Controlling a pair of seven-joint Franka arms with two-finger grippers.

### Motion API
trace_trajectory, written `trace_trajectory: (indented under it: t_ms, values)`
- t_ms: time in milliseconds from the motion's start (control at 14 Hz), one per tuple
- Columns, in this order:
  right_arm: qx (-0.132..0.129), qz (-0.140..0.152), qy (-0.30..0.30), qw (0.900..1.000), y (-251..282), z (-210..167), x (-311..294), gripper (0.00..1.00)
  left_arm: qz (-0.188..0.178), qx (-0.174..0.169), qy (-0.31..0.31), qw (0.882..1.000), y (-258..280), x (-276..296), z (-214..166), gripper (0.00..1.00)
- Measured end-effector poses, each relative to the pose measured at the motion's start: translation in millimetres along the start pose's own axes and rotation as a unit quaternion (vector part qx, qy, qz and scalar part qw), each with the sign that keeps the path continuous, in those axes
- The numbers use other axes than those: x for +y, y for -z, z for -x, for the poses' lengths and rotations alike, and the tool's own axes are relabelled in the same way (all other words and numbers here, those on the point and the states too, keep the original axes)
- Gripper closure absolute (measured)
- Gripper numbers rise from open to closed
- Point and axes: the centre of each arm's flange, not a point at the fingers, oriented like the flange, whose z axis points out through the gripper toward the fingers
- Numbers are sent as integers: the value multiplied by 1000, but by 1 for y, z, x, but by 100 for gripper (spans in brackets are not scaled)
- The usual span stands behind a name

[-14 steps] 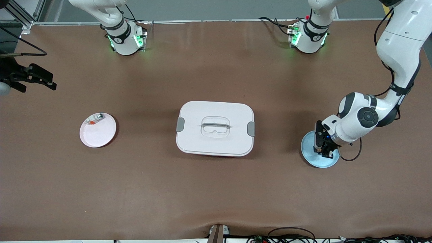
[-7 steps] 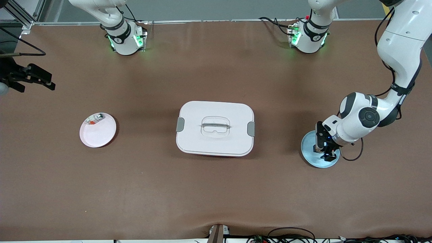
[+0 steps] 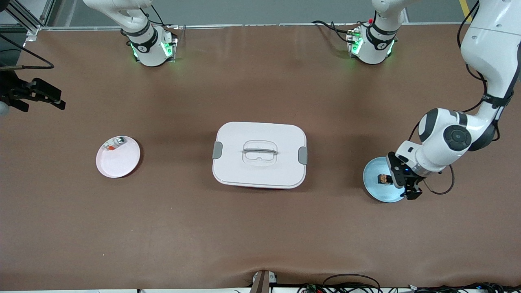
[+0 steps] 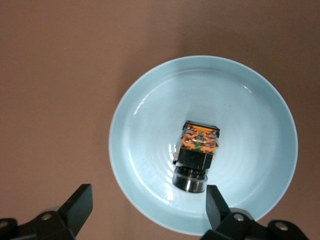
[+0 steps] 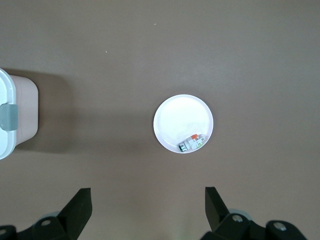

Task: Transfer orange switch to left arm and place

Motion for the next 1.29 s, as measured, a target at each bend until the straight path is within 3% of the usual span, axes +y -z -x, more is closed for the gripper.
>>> trace_trajectory:
  t_ms: [357,643,786,1000,1286]
  values:
    - [0,0,-38,999,0,0,-1,0,-4,7,149,989,70,-16,-3,0]
    - [0,0,-41,999,0,0,-1,0,29,-8,275,961,131,-36,-29,0]
    - [0,0,-41,999,0,0,-1,0,39,-19,343,938,162,-43,-41,0]
    - [0,0,-41,999,0,0,-1,0,37,-36,453,890,197,-43,-50,0]
    - [0,0,-40,999,0,0,-1,0,27,-58,550,833,232,-31,-61,0]
